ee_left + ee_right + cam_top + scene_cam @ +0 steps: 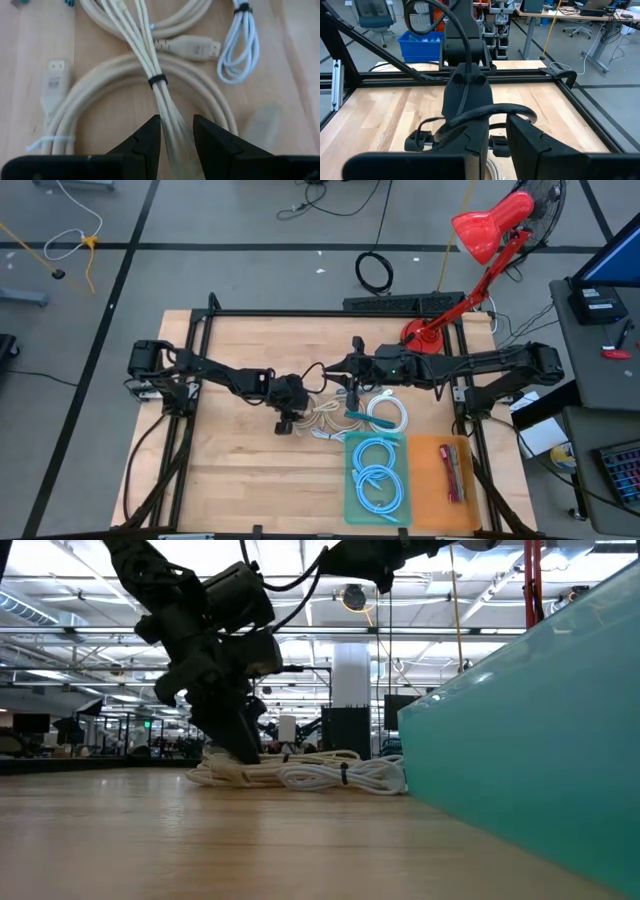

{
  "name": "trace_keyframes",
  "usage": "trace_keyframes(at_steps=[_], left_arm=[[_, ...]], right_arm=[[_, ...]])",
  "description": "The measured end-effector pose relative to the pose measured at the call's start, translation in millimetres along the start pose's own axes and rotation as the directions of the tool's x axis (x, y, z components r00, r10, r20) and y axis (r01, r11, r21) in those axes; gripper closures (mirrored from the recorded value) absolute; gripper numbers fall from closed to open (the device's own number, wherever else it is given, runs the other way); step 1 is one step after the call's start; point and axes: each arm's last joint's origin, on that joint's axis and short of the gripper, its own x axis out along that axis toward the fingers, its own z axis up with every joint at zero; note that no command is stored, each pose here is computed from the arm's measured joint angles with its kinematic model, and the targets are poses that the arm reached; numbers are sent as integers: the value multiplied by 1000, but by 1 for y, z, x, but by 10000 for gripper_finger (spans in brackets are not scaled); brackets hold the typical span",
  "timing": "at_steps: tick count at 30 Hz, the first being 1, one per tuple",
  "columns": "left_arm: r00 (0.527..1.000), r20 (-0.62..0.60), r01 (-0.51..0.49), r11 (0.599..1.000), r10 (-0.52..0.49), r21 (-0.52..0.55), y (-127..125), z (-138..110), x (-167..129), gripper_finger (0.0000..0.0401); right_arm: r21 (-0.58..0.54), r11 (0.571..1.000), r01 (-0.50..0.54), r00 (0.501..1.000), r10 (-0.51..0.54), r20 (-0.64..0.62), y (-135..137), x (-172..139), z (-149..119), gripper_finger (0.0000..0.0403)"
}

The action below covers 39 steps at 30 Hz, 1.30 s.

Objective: Pick & Place USB Port
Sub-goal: Put the brown charger cable into the blue bin

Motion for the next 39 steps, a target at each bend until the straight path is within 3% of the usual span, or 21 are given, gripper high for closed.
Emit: trace_keyframes(at_steps=[7,13,18,21,27,39], left_arm=[[1000,-7,0,1000,0,-1,0,-2,4,294],[1000,-4,8,1000,-8,11,0,-2,3,387],[1000,-7,-15,1000,15,-3,2,-2,3,373],[1000,3,-31,1000,31,-4,2,0,-2,388],[996,68,-63,998,64,-16,7,11,-27,383],[953,98,-270,952,285,-146,32,13,-77,393]], right_arm=[[-5,1000,1,1000,-1,1,0,0,0,346],[-7,1000,1,1000,-1,2,0,0,0,346],[-7,1000,1,1000,-1,2,0,0,0,346],[-7,1000,1,1000,-1,3,0,0,0,346],[-7,1000,1,1000,-1,4,0,0,1,346],[-7,1000,0,1000,0,4,0,0,0,346]])
